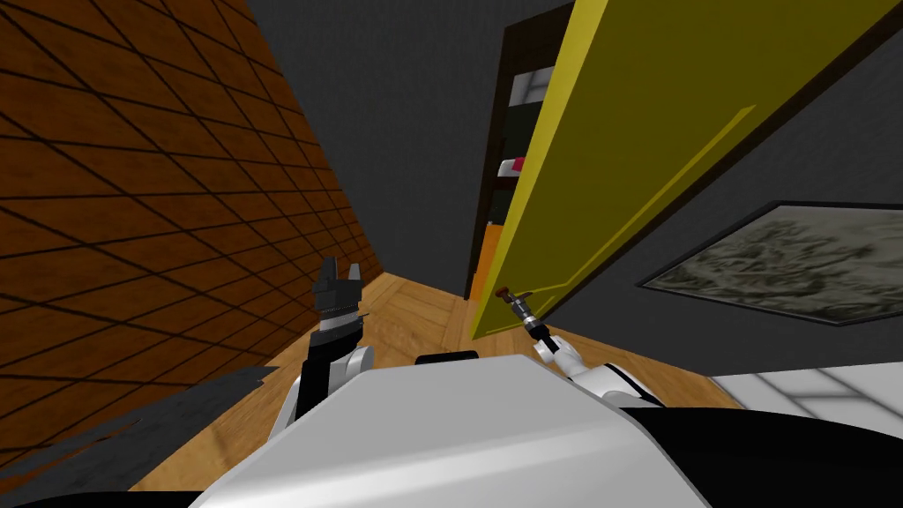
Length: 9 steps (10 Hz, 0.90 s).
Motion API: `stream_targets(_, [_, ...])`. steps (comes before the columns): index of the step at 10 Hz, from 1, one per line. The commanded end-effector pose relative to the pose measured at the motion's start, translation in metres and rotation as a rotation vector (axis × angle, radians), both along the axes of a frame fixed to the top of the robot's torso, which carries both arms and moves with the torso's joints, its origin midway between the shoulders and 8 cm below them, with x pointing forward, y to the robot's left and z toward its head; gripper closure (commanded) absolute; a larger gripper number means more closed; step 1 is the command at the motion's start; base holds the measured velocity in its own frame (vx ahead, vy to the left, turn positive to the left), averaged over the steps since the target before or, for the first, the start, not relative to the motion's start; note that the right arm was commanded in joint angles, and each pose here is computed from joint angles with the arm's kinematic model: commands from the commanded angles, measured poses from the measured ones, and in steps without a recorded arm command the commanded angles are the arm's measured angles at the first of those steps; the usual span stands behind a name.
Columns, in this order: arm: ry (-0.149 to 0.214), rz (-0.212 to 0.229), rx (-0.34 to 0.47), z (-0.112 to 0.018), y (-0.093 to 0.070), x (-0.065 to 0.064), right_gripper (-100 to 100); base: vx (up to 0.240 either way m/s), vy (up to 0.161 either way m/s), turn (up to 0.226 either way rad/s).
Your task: Pull the door open
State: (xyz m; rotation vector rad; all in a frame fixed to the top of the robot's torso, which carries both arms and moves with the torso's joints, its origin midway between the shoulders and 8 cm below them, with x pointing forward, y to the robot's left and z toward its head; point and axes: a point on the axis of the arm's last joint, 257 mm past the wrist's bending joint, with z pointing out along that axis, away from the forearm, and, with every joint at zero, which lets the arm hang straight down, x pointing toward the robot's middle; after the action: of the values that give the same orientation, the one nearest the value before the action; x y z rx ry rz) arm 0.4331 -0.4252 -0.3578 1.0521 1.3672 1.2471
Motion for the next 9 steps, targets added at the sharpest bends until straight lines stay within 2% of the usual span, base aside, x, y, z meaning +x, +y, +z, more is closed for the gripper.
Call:
stream_targets(1, [-0.004,0.017,0.0,0.002,-0.003,-0.009,100,-0.174,-0.088,0.14])
stream_targets(3, [-0.004,0.036,0.001,0.003,-0.007,-0.02,100,-0.196,-0.087,0.14])
stream_targets(4, [-0.001,0.027,0.0,0.002,-0.006,-0.015,100,-0.091,-0.041,0.036])
stream_targets(5, [0.002,0.033,0.002,0.0,-0.008,-0.022,100,-0.129,-0.07,0.192])
stream_targets(9, [-0.001,0.046,0.002,0.001,-0.013,-0.035,100,-0.202,-0.116,0.183])
